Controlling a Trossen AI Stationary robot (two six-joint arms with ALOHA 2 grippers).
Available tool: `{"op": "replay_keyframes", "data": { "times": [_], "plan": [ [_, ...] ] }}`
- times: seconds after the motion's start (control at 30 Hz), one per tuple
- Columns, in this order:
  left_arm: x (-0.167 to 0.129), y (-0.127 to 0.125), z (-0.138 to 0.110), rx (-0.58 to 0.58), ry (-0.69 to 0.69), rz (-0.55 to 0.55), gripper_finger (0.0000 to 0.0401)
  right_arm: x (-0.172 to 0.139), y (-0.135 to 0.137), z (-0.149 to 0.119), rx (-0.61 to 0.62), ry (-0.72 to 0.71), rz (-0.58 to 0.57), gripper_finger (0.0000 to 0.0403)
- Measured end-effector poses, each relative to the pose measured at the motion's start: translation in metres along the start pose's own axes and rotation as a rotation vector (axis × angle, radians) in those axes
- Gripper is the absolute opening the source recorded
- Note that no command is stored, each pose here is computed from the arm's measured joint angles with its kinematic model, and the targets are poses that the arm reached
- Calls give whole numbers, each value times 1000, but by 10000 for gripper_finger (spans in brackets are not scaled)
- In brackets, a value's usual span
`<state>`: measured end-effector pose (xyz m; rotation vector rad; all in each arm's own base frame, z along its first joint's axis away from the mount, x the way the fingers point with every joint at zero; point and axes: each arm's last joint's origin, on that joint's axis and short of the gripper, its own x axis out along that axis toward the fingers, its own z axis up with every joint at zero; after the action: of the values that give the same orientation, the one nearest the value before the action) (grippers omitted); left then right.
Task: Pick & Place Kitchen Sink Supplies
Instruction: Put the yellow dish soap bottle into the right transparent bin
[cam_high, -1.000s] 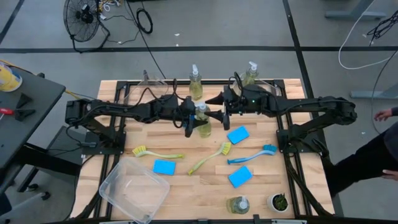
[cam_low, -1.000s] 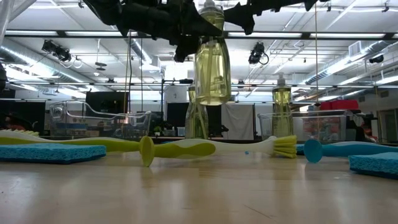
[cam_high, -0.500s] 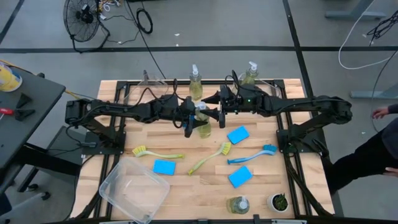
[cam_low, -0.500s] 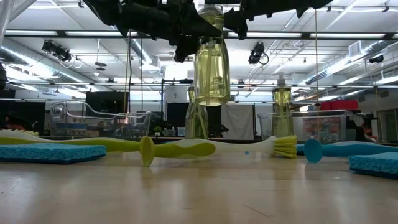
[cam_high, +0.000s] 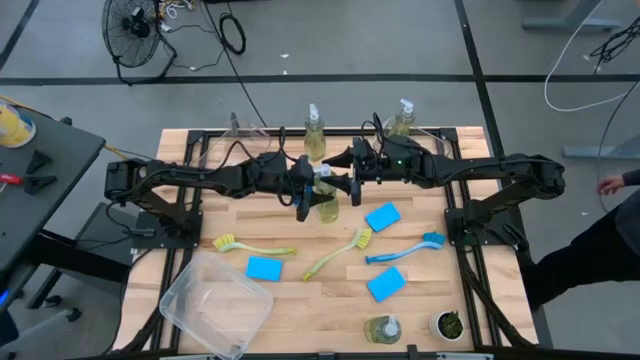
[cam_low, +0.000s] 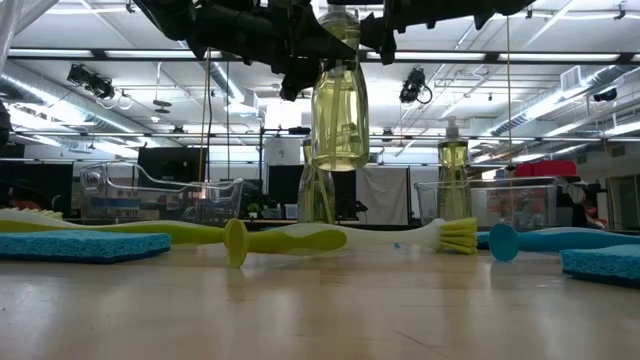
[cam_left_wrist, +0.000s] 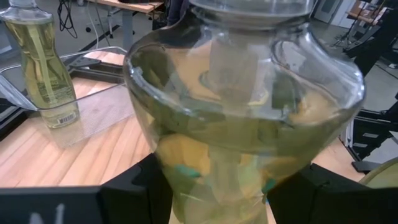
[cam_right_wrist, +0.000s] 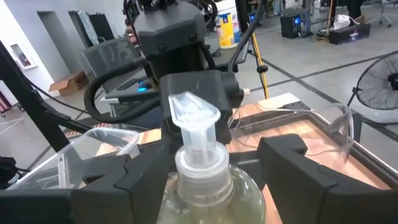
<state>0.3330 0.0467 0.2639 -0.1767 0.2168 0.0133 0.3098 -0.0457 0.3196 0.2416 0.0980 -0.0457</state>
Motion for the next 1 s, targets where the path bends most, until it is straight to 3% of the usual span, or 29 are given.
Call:
{"op": "replay_keyframes", "data": {
  "times": [0.5, 0.9, 1.0],
  "plan": [
    [0, 0, -1, -3, 13, 3, 205, 7, -3, -5, 0, -1, -1, 209],
    [0, 1, -2, -15, 25, 10, 206, 7, -3, -5, -10, 2, -4, 102],
    [0, 1, -3, -14, 28, 10, 204, 7, -3, -5, -14, 3, -5, 101]
  ]
}}
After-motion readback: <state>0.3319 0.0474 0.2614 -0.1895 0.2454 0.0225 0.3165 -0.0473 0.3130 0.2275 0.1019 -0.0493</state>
